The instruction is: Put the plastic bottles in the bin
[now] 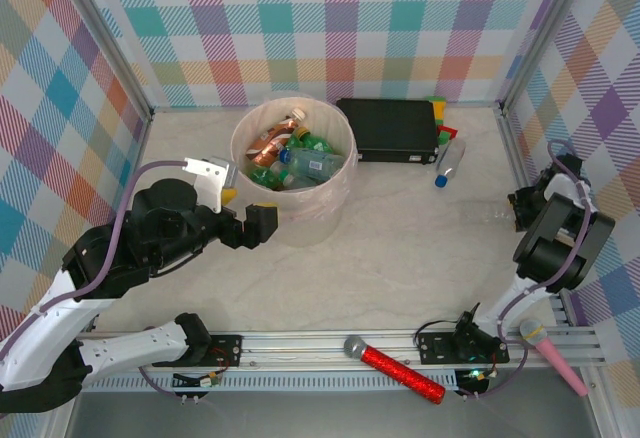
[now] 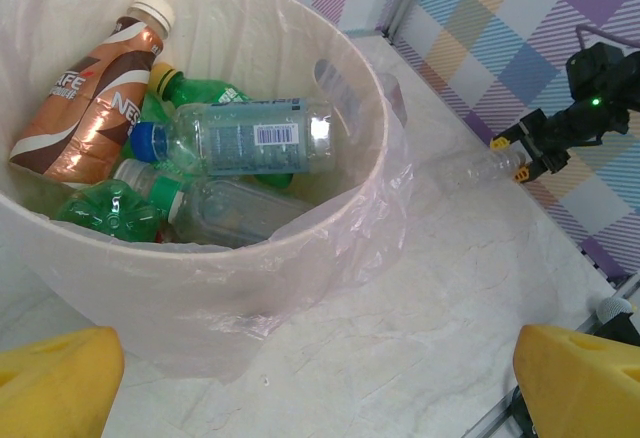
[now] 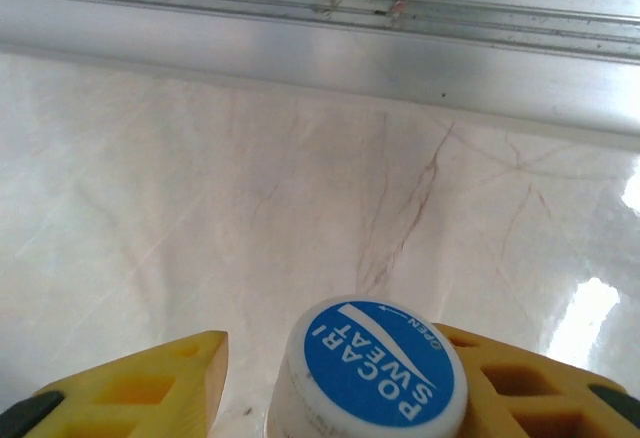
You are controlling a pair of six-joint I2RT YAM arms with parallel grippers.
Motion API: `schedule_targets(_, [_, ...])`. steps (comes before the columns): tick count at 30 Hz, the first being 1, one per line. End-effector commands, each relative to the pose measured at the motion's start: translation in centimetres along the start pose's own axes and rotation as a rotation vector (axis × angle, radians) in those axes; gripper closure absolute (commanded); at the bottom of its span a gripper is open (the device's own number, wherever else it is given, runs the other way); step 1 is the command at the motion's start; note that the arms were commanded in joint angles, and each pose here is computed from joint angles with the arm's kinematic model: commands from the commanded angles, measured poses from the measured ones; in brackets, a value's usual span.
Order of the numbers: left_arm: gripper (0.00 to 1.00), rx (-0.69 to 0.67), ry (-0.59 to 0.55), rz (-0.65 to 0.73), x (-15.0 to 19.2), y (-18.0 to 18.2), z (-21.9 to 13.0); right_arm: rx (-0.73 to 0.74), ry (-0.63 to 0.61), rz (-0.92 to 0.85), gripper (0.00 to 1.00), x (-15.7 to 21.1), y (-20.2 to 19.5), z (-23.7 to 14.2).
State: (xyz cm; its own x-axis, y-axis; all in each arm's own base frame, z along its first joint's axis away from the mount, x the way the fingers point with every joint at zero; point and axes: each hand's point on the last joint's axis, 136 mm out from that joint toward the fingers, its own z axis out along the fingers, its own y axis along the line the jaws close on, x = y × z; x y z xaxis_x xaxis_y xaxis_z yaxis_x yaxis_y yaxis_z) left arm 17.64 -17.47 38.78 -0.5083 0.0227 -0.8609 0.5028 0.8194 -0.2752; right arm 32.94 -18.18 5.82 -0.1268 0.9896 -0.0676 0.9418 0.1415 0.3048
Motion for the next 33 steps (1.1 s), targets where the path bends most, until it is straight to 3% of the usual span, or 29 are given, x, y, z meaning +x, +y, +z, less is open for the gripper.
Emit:
schedule_targets(1, [0.0,0.014,-0.01,0.022,-0.3,-0.3,-0.3,-0.107,-0.037,-0.037,0.56,0.5,2.4,-2.5])
schedule_targets(11, [0.01,-0.009,-0.035,0.01,-0.6,0.2,-0.7,-0.244,-0.138,-0.25,0.56,4.5,7.7,-8.3])
schedule_targets(23, [0.01,-0.05,-0.094,-0.011,-1.2,1.3,-1.7,-0.539,-0.287,-0.476,0.6,9.6,13.9,-20.0])
schedule_targets(28, [0.0,-0.048,-0.093,-0.02,-1.0,1.4,-1.7,-0.494,-0.223,-0.509,0.49,10.3,13.8,-18.3])
schedule_targets(33, [0.0,-0.05,-0.087,-0.022,-0.9,1.4,-1.6,-0.47,-0.112,-0.592,0.37,13.8,12.3,-15.5])
